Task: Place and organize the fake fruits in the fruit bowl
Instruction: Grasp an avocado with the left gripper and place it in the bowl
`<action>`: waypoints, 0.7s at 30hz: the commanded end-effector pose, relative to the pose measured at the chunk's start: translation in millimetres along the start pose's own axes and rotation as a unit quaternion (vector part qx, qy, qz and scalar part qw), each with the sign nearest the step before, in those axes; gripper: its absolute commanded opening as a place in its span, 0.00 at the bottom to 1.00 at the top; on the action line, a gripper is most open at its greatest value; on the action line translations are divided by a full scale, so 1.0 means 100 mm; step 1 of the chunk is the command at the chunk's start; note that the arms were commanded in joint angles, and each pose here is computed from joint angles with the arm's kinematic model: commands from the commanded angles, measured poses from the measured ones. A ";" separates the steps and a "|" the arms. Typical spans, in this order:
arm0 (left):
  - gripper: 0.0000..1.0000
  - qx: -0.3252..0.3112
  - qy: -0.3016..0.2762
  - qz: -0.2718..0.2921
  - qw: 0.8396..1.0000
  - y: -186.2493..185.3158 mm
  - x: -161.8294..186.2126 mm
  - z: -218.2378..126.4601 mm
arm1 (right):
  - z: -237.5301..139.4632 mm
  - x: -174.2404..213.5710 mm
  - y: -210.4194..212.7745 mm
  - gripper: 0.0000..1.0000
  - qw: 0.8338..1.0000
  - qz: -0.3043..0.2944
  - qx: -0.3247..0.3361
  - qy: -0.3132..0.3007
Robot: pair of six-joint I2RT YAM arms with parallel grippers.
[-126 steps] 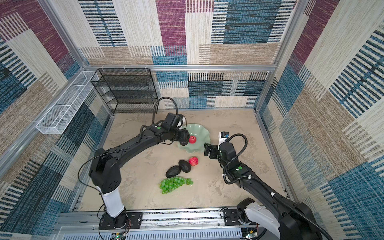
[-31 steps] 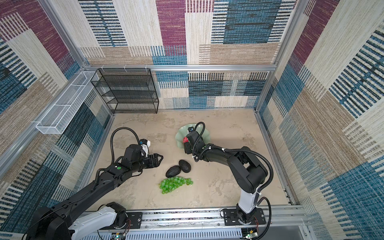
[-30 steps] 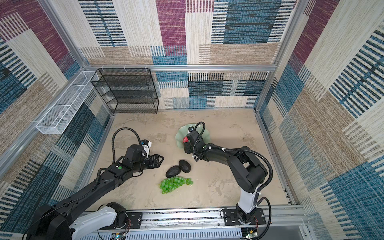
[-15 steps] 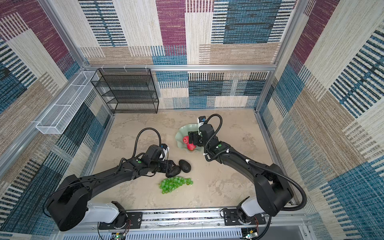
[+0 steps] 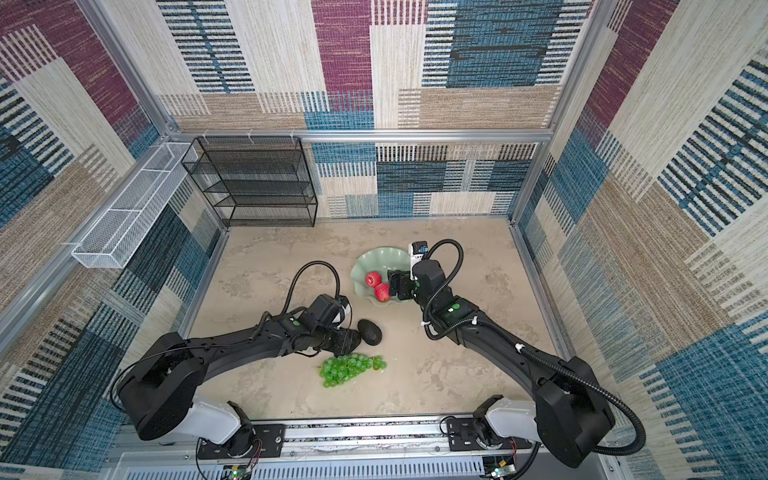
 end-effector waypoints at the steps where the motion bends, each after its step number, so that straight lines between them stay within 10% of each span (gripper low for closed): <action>1: 0.46 -0.054 0.019 0.001 0.998 0.19 0.10 -0.01 | -0.02 -0.08 -0.01 0.94 1.000 0.005 0.004 -0.016; 14: 0.46 -0.056 -0.142 0.115 0.982 -0.18 -0.98 -0.80 | -0.16 0.01 -0.07 0.94 0.999 0.025 0.000 -0.023; 21: 0.47 -0.056 -0.162 0.196 0.966 -0.54 -2.01 -0.47 | -0.43 0.10 -0.17 0.94 0.998 0.047 0.004 -0.031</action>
Point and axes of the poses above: each gripper's point midway between its finger pads, its own z axis out along the fingers, its own y axis along the line the jaws close on, x = y × z, the point moved 2 cm from there along -z, back along the fingers, and after that the axes turned 2 degrees about -z, right-handed, at the moved point
